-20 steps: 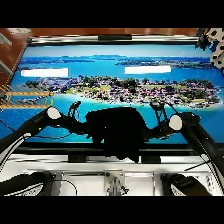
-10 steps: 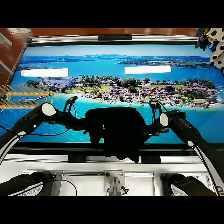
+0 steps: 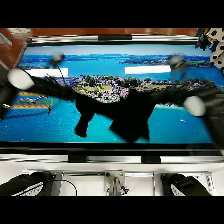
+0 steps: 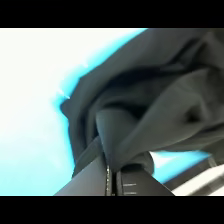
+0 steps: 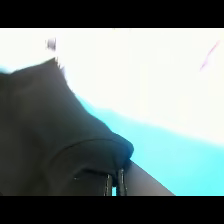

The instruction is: Fold the shirts.

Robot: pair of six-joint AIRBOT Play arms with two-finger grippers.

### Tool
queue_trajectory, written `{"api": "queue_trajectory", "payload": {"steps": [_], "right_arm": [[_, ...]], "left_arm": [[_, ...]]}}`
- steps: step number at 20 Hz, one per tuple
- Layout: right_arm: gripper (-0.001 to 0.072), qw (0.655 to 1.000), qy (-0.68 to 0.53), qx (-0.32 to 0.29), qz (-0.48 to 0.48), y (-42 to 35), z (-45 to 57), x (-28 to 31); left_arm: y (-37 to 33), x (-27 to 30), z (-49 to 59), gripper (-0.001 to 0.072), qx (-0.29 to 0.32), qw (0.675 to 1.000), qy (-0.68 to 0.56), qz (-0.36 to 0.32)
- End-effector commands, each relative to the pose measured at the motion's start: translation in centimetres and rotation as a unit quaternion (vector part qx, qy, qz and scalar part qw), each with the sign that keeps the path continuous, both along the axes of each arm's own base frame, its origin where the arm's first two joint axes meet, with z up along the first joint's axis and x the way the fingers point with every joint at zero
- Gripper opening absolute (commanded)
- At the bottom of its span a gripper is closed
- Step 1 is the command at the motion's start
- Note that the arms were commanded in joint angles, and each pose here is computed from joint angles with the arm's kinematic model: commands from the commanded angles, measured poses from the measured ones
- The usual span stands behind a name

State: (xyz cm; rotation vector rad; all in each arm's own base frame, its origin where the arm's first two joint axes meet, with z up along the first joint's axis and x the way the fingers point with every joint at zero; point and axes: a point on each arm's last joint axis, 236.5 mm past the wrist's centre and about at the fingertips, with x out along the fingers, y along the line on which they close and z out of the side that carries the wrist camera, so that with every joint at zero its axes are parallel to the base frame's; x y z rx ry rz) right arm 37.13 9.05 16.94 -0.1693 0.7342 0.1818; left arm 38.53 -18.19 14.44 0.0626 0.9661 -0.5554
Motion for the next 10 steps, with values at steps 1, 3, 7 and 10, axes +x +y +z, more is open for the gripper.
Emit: {"api": "queue_trajectory", "payload": {"steps": [1,3,7,10], "right_arm": [[0.0060,0.972,-0.233,0.015,-0.021,-3.7,19.3,-4.1],[0.0060,0.950,-0.305,0.056,-0.022,-4.6,25.7,-8.4],[0.0060,0.927,-0.337,0.161,0.013,-3.3,29.6,-14.4],[0.0060,0.921,-0.324,0.211,0.052,-1.3,29.8,-16.7]], "left_arm": [[2.8,-0.2,16.7,0.0037,0.008,0.983,-0.180,0.021],[3.6,-2.9,25.6,0.0037,-0.034,0.960,-0.276,0.037],[5.5,-9.5,33.0,0.0037,-0.086,0.929,-0.355,0.056],[6.6,-13.5,34.9,0.0037,-0.104,0.916,-0.383,0.058]]}}
